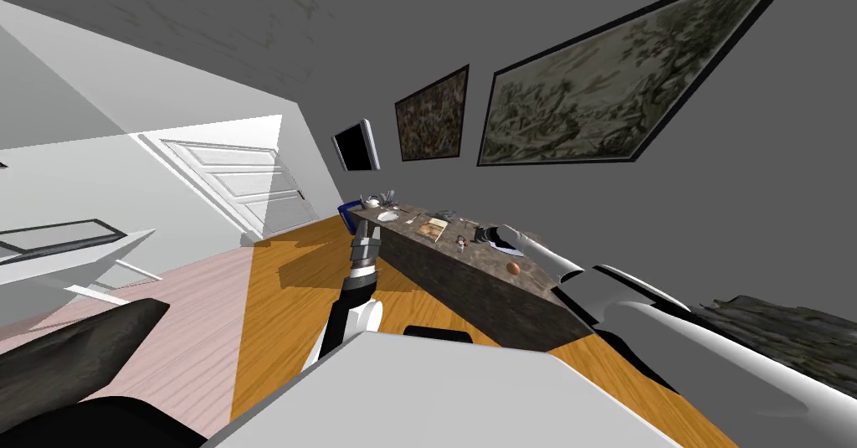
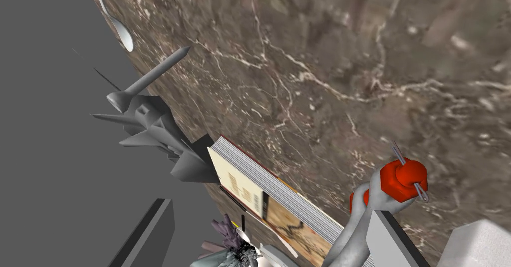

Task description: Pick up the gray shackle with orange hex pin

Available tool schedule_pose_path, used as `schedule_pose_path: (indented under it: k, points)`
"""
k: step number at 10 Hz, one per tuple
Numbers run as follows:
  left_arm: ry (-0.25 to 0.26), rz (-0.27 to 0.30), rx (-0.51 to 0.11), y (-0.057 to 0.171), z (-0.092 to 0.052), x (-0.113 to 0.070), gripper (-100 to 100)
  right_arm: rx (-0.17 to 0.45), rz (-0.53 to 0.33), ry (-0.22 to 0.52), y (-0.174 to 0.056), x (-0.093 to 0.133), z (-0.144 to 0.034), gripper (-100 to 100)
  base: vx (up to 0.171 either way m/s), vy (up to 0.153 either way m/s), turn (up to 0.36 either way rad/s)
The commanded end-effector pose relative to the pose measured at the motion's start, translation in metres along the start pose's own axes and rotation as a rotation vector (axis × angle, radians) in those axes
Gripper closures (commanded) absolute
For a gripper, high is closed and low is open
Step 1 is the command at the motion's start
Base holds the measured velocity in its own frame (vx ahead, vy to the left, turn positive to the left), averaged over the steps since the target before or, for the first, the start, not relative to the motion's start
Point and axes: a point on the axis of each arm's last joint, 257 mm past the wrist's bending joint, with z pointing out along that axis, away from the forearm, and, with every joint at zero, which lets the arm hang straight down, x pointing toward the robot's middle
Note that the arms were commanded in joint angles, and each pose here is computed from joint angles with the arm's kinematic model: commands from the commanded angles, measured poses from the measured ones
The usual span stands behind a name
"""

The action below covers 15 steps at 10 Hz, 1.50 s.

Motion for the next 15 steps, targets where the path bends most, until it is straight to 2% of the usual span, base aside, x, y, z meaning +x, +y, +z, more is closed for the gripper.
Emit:
schedule_pose_path:
  k: [1, 3, 4, 10, 12, 14, 15]
  points:
    - [0.000, 0.000, 0.000, 0.000, 0.000, 0.000, 0, -0.016, 0.007, 0.005, 0.005, -0.003, 0.003, -100, -0.046, -0.169, 0.116]
    - [0.000, 0.000, 0.000, 0.000, 0.000, 0.000, 0, -0.074, 0.036, 0.021, 0.024, -0.016, 0.018, -100, -0.032, -0.226, 0.265]
    - [0.000, 0.000, 0.000, 0.000, 0.000, 0.000, 0, -0.074, 0.036, 0.021, 0.024, -0.016, 0.018, -100, -0.040, -0.203, 0.181]
    - [0.000, 0.000, 0.000, 0.000, 0.000, 0.000, 0, -0.212, 0.090, 0.067, 0.073, -0.054, 0.048, -100, -0.058, -0.223, 0.286]
    - [0.000, 0.000, 0.000, 0.000, 0.000, 0.000, 0, -0.247, 0.091, 0.075, 0.086, -0.069, 0.055, -100, -0.069, -0.122, 0.218]
    - [0.000, 0.000, 0.000, 0.000, 0.000, 0.000, 0, -0.244, 0.094, 0.075, 0.085, -0.069, 0.054, -100, -0.021, -0.052, 0.055]
    - [0.000, 0.000, 0.000, 0.000, 0.000, 0.000, 0, -0.245, 0.093, 0.075, 0.085, -0.069, 0.055, 0, -0.003, -0.006, -0.002]
